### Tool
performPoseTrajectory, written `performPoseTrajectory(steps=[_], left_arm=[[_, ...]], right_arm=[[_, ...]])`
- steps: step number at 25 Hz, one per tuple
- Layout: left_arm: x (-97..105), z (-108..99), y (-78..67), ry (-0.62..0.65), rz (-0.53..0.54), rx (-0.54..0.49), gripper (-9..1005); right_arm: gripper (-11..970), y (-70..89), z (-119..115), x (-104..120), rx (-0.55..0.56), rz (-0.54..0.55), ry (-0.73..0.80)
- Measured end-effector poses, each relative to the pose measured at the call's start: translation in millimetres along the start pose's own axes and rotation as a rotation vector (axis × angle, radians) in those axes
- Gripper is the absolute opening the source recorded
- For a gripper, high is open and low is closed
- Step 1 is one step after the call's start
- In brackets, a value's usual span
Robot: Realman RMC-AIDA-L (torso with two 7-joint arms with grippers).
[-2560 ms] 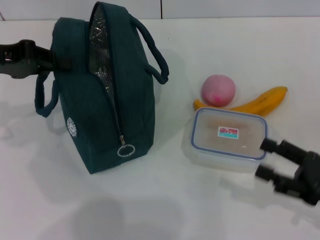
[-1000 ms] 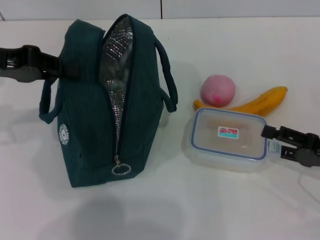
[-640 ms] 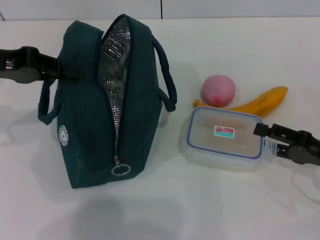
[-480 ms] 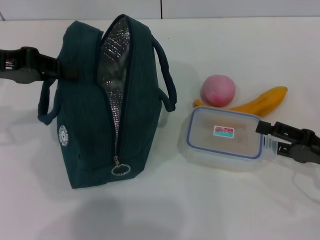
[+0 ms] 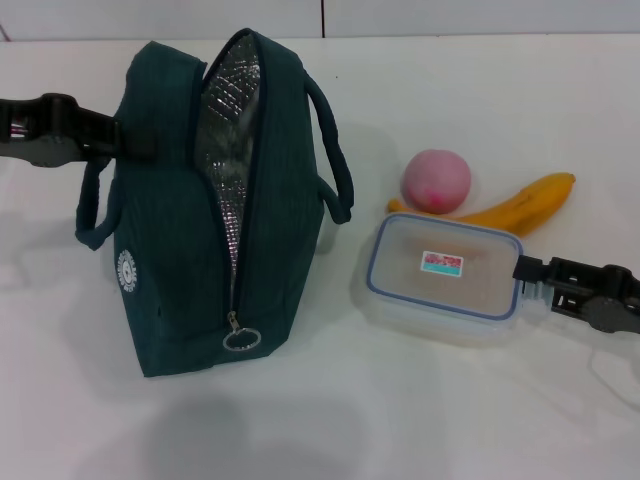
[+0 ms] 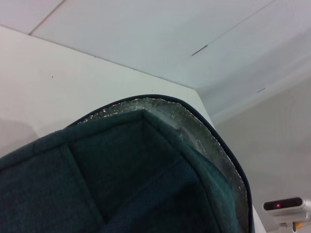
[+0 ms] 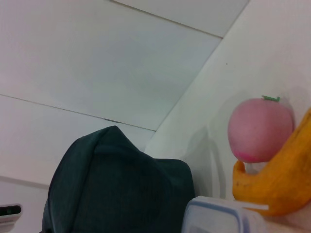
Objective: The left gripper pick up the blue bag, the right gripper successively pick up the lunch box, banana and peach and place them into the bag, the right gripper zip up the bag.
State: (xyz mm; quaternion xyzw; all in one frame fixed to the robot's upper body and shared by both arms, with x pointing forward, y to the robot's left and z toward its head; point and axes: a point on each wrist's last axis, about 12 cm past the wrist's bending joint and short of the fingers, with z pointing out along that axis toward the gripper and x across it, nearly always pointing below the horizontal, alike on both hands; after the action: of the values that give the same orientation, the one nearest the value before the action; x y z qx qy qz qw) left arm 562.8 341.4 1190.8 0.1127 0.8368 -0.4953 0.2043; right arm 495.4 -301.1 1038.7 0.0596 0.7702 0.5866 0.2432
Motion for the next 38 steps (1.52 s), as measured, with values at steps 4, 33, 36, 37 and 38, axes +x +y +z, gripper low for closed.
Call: performPoseTrajectory(steps=[4, 33, 36, 37, 38], left_arm=[[0, 0, 0.0, 0.000, 0.000, 0.000, 35], [-3, 2, -1.6, 0.002, 0.019, 0.006, 35], [-3, 2, -1.8, 0.002, 0.021, 0.005, 35], [-3, 2, -2.0, 0.003, 0.022, 0.005, 35], [-3, 2, -2.1, 0.003, 0.022, 0.005, 35]], right_arm=[[572, 0.6, 0, 1, -0.007, 0.000, -0.003], [119, 25.6, -3, 1, -0.248, 0.045, -0.072], [124, 31.7, -5, -1, -0.304, 0.063, -0.078], [125, 35.2, -5, -2, -0.332, 0.069, -0.077], [127, 38.0, -5, -3, -0.355, 0.073, -0.079]])
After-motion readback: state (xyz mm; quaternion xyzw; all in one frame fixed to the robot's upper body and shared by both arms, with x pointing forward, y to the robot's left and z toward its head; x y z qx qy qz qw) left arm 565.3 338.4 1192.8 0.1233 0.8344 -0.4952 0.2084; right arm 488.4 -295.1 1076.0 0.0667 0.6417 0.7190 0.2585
